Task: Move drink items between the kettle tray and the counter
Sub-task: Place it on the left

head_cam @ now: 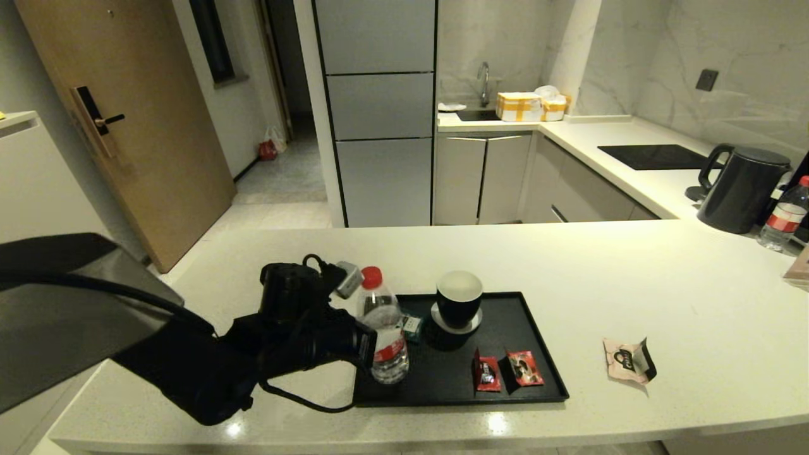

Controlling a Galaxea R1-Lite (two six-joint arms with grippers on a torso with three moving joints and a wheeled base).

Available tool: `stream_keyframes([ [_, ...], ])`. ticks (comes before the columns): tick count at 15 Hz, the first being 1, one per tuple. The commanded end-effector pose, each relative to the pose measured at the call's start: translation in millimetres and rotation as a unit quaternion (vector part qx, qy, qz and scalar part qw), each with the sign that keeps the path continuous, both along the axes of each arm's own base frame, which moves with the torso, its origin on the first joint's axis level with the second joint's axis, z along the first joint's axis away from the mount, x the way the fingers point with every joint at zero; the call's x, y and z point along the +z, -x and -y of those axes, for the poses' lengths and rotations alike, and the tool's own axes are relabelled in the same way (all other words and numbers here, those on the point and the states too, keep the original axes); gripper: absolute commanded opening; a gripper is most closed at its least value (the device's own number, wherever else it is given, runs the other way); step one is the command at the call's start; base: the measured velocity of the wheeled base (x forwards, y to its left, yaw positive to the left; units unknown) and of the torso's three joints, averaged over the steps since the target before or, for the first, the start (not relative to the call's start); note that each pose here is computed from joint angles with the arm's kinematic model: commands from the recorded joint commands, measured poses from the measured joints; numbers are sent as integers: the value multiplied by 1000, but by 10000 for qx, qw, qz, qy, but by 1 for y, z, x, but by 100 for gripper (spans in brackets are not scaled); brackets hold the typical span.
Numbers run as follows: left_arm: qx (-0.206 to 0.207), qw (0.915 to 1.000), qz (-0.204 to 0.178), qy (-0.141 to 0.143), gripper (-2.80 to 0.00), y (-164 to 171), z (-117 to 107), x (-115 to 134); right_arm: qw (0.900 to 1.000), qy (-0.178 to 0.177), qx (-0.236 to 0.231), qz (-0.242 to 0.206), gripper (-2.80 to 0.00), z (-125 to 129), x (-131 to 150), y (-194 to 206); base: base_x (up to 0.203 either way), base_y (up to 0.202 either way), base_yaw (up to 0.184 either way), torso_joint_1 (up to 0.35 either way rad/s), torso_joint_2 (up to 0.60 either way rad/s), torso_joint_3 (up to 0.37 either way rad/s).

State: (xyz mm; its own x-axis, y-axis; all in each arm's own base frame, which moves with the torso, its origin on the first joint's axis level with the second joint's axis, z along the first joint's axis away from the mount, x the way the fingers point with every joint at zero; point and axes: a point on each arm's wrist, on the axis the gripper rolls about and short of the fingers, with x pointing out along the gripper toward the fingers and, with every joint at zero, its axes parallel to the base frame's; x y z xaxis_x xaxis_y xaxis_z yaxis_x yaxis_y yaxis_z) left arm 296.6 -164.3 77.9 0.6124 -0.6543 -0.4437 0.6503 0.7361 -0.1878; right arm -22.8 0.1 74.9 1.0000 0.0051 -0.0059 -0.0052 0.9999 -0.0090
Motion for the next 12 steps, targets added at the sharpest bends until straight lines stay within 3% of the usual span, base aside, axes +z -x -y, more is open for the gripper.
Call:
stream_keyframes([
  [1, 605, 9965, 560, 115, -280, 5, -10, 38, 10000, 1, 5, -16, -280, 0, 0, 0, 0, 0, 0, 0, 0, 0],
  [3, 1126, 9899, 859, 60, -280, 8, -19, 59, 10000, 1, 5, -16, -280, 0, 0, 0, 0, 0, 0, 0, 0, 0],
  [5, 1984, 9749, 962, -310, -280, 7, -41, 71, 10000, 1, 5, -16, -280, 0, 0, 0, 0, 0, 0, 0, 0, 0],
  [8, 2243, 9685, 780, -752, -280, 14, -54, 51, 10000, 1, 5, -16, -280, 0, 0, 0, 0, 0, 0, 0, 0, 0],
  [10, 2410, 9640, 708, -875, -280, 11, -54, 26, 10000, 1, 5, -16, -280, 0, 0, 0, 0, 0, 0, 0, 0, 0],
  [12, 2581, 9584, 871, -853, -280, 3, -53, 4, 10000, 7, 5, -9, -280, 0, 0, 0, 0, 0, 0, 0, 0, 0],
])
